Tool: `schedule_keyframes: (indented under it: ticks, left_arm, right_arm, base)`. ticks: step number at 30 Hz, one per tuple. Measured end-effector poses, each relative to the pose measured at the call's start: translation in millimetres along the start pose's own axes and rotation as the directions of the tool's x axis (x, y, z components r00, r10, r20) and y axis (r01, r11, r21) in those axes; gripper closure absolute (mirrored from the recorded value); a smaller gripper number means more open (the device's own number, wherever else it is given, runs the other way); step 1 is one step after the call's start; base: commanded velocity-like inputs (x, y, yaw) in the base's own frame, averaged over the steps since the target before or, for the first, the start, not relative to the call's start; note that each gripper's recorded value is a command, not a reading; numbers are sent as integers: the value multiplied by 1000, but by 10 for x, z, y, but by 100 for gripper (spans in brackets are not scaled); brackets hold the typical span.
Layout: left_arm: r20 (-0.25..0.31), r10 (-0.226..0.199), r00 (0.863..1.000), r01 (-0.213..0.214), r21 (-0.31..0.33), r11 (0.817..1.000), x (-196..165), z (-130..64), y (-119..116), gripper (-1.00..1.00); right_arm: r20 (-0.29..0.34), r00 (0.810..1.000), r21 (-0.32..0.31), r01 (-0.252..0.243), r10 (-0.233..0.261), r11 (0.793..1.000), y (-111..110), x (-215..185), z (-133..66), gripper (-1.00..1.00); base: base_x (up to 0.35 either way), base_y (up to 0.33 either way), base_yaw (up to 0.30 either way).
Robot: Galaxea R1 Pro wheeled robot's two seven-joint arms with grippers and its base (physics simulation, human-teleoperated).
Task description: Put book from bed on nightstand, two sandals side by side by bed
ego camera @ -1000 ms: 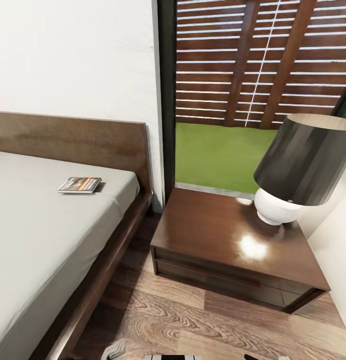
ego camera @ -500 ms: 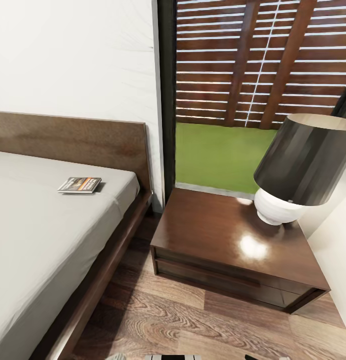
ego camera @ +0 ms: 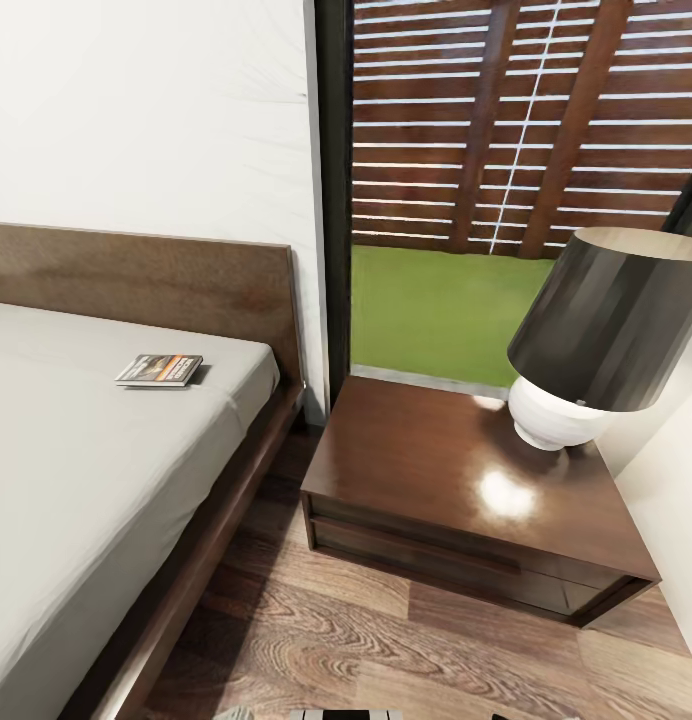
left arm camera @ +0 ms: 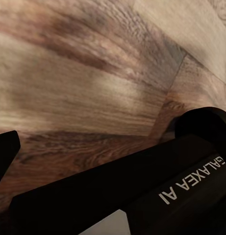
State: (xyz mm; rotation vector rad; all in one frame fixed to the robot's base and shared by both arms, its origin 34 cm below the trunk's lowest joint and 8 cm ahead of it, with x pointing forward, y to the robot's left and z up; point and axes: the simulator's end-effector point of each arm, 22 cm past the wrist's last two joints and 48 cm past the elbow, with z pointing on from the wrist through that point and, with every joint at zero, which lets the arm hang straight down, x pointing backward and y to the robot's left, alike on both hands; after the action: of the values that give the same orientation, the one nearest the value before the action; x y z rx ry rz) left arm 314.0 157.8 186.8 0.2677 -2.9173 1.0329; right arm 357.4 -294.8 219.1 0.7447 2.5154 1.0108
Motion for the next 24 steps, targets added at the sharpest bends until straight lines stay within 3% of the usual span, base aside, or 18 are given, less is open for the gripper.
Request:
schedule_keyframes:
  ticks: [24]
  left_arm:
    - [-4,2,1000,-2,11,1000,19,46,-73,-100]
  right_arm:
    - [-12,1000,31,8,-7,999,-65,27,4,-100]
  base:
    - [0,0,0]
